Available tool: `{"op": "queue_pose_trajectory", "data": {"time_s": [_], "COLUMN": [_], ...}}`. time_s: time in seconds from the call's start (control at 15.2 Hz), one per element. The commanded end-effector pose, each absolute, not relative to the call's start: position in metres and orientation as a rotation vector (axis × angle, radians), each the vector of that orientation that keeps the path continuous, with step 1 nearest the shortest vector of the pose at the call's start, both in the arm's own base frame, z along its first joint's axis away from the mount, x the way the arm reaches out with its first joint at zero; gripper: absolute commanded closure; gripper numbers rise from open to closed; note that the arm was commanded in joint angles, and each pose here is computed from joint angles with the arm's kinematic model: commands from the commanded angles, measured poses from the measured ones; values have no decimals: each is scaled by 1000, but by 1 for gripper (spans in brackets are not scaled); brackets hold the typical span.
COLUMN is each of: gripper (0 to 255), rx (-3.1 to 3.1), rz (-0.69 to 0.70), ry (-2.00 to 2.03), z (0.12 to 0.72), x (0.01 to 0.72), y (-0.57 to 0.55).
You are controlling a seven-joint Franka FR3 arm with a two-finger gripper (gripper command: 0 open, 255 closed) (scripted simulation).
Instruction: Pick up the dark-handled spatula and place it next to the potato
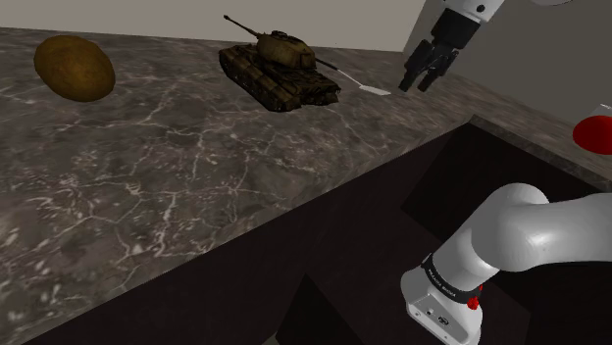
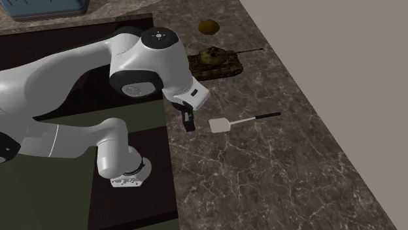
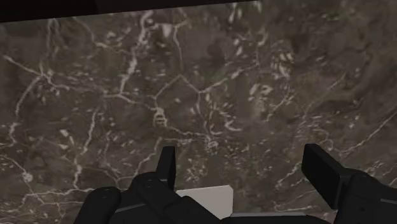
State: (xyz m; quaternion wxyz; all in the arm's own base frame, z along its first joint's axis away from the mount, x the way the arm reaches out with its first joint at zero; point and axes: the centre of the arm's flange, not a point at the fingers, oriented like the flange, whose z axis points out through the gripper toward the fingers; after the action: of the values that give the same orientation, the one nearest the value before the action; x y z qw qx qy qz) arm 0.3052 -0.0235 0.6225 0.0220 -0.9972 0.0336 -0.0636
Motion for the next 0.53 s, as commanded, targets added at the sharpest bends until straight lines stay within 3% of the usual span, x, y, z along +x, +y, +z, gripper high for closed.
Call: {"op": "queue_pose_trajectory", "data": {"time_s": [0.0, 0.46], "gripper": [0, 0], "rx": [-3090, -3112], "rz": [-197, -158], "ry": [104, 67], "z": [623, 624], "x": [305, 401], "y": [-24, -33]}}
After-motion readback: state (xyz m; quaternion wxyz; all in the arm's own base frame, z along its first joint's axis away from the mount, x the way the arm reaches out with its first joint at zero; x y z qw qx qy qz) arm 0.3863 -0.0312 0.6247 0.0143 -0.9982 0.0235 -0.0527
